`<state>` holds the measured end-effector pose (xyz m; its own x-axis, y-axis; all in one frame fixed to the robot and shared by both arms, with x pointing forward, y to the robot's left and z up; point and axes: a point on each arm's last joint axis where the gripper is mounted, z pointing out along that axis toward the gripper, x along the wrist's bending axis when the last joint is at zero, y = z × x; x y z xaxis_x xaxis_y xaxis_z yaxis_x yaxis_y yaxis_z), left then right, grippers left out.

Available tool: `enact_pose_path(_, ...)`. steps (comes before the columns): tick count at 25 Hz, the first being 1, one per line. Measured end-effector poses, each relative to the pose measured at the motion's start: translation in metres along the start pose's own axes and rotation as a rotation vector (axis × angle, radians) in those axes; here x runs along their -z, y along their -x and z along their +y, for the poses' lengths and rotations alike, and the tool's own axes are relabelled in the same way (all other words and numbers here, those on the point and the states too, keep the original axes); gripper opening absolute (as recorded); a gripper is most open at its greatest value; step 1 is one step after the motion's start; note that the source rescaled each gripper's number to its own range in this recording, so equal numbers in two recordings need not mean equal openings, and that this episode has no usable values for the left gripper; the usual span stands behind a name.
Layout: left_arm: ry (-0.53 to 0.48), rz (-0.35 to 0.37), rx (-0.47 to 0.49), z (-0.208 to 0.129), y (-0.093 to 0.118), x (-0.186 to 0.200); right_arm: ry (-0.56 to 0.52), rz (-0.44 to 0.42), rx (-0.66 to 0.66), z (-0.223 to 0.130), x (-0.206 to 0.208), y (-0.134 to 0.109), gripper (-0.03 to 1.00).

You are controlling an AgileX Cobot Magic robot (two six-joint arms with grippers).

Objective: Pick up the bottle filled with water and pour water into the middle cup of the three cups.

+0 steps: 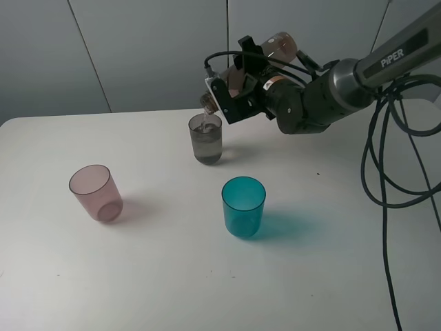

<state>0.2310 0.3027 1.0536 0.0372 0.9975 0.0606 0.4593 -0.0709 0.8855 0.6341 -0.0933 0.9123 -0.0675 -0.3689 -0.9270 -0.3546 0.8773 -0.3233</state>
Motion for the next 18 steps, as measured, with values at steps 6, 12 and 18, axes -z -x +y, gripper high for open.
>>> enact_pose_path(6, 0.0, 0.0, 0.0, 0.0, 0.0, 0.0, 0.01, -0.006, 0.013, 0.0009, 0.0, 0.0005, 0.0)
enact_pose_path(12, 0.0, 0.0, 0.0, 0.0, 0.0, 0.0, 0.018, -0.016, 0.026, 0.0017, 0.0001, 0.0014, 0.0)
enact_pose_path(18, 0.0, 0.0, 0.0, 0.0, 0.0, 0.0, 0.026, -0.022, 0.037, 0.0025, 0.0001, 0.0019, 0.0)
